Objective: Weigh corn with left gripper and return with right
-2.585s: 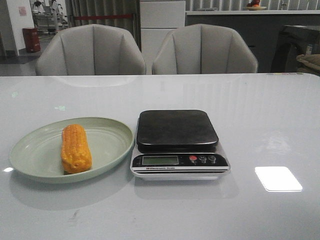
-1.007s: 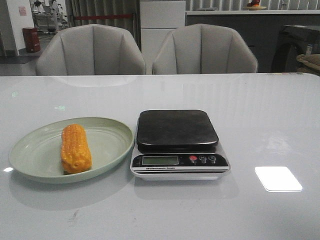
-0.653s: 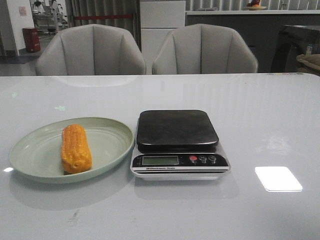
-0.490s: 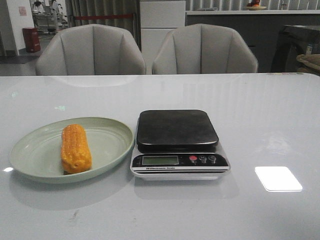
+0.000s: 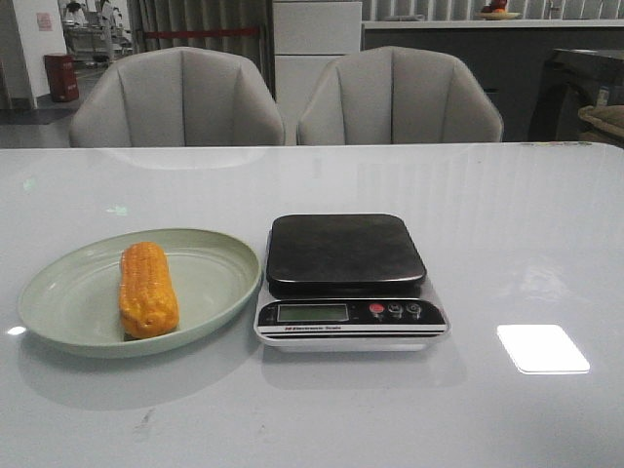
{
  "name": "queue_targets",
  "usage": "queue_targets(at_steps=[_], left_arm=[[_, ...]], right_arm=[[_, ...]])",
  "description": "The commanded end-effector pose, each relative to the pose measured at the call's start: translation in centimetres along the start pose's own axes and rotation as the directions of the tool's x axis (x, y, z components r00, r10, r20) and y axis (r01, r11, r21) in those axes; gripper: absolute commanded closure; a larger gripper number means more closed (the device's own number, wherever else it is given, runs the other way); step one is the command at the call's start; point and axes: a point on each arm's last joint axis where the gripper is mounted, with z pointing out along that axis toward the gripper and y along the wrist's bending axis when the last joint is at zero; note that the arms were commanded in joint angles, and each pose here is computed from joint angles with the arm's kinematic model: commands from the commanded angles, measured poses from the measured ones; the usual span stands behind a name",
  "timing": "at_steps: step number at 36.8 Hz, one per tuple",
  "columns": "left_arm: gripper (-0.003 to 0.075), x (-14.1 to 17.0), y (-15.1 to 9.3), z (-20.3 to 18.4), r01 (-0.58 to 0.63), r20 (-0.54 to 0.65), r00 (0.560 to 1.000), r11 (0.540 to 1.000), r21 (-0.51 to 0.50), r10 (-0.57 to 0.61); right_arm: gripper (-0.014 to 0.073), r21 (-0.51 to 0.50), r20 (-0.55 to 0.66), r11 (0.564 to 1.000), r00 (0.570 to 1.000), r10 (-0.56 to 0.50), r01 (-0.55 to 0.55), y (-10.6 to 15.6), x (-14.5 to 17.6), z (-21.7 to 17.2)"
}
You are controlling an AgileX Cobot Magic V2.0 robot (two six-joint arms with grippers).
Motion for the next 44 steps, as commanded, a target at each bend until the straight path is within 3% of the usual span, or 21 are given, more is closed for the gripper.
queue_targets(at_steps=[1,20,25,30,33,37,40,44], left_arm=[[0.0606,0.2,-0.1,-0.1,0.006,0.072,0.997,1.000,0.013,-0.007],[0.0606,0.2,-0.1,-0.1,0.006,0.072,0.997,1.000,0.013,-0.007],[0.0606,0.2,-0.1,-0.1,0.006,0.072,0.997,1.000,0.013,-0.007],[0.0606,0.2,-0.1,-0.1,0.006,0.072,0.997,1.000,0.013,-0.007],[0.0606,0.2,-0.1,-0.1,0.006,0.072,0.997,1.000,0.013,-0.007],[0.0606,0.2,-0.1,-0.1,0.006,0.072,0.997,1.000,0.013,-0.007],[0.0606,0.2,-0.1,-0.1,0.006,0.070,0.998,1.000,0.012,-0.007],[0.0606,0.2,-0.1,-0.1,0.006,0.070,0.998,1.000,0.012,-0.007]], right_arm=[[0.0412,0.006,0.107,1.000,0.994,-0.013,0.013,0.0,-1.7,-0.1],[0.0412,0.013,0.081,1.000,0.997,-0.008,0.007,-0.1,-0.6,0.1],[0.0412,0.097,0.058,0.990,0.994,0.094,-0.099,-0.8,1.1,0.2],[0.0412,0.231,0.104,0.966,0.990,0.094,-0.116,-1.6,1.7,-0.5],[0.0412,0.303,0.138,0.947,0.988,0.068,-0.108,-2.0,2.0,-1.0],[0.0412,0.381,0.164,0.925,0.984,-0.063,-0.004,-2.3,3.0,-1.6],[0.0412,0.403,0.201,0.913,0.967,-0.155,0.063,-2.4,4.1,-1.5],[0.0412,0.406,0.221,0.911,0.960,-0.172,0.070,-2.4,4.4,-1.5]])
